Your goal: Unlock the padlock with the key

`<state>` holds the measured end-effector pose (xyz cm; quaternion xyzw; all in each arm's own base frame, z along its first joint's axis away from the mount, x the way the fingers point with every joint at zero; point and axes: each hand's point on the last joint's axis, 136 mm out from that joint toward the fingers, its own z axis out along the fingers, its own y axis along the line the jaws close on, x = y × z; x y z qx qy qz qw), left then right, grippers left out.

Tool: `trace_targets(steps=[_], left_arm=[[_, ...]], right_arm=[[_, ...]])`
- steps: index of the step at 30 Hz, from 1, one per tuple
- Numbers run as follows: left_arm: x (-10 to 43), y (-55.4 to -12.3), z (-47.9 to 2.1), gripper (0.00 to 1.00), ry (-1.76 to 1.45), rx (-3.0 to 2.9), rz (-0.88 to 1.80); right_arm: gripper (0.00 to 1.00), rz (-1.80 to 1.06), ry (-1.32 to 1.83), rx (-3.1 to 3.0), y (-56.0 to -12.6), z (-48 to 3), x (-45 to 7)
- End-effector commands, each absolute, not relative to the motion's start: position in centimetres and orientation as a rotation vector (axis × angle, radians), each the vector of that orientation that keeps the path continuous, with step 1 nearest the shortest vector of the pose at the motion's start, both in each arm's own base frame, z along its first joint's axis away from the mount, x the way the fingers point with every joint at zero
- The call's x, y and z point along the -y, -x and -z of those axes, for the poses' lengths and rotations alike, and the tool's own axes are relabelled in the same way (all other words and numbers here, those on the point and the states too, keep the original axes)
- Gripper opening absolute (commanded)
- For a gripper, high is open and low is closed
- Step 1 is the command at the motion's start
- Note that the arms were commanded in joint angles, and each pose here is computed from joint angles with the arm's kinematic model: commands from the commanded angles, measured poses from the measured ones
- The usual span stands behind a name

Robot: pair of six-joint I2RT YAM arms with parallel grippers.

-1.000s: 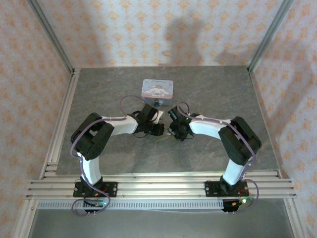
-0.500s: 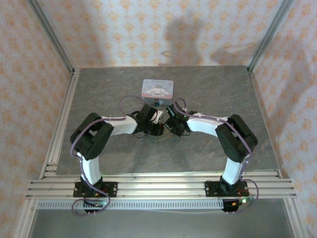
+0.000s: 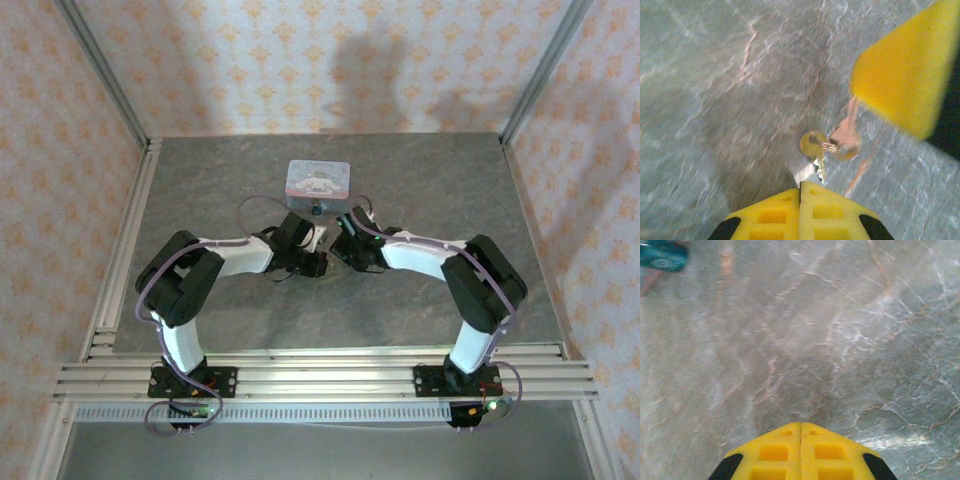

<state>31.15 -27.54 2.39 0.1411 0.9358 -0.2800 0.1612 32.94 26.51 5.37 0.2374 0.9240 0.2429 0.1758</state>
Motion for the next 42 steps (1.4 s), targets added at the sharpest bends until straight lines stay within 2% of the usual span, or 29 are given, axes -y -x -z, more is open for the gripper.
trace_targets(steps=[1, 4, 8, 11, 16, 20, 25, 34, 42], left_arm=[[26.0, -31.4, -4.8, 0.0, -0.389, -2.651, 0.787], [24.7, -32.0, -7.0, 0.01, -0.349, -2.634, 0.778], [23.2, -32.3, -11.1, 0.24, -0.323, -2.55, 0.844], [22.3, -32.0, -15.4, 0.38, -0.334, -2.419, 0.9], [21.0, -31.3, -23.6, 0.54, -0.304, -2.182, 0.993], [21.9, -30.7, -29.0, 0.56, -0.28, -2.012, 1.212], [22.9, -30.2, -32.4, 0.57, -0.272, -1.898, 1.371], [23.4, -30.4, -32.4, 0.55, -0.249, -1.876, 1.451], [24.5, -30.3, -32.1, 0.49, -0.243, -1.869, 1.53]], right_arm=[[0.0, -0.785, -0.501, -2.485, -34.3, -9.7, -27.5], [0.0, -0.834, -0.383, -2.413, -34.6, -12.4, -27.9], [0.0, -0.911, -0.173, -2.291, -34.4, -17.0, -28.7], [0.0, -0.964, -0.018, -2.2, -33.8, -20.4, -29.3], [0.0, -1.161, 0.161, -1.997, -32.3, -26.0, -30.1], [0.0, -1.311, 0.208, -1.846, -31.5, -29.8, -29.9], [0.0, -1.474, 0.24, -1.735, -30.5, -32.9, -29.8], [0.0, -1.604, 0.25, -1.662, -29.4, -35.5, -30.0], [0.0, -1.619, 0.22, -1.636, -28.9, -36.2, -29.5]])
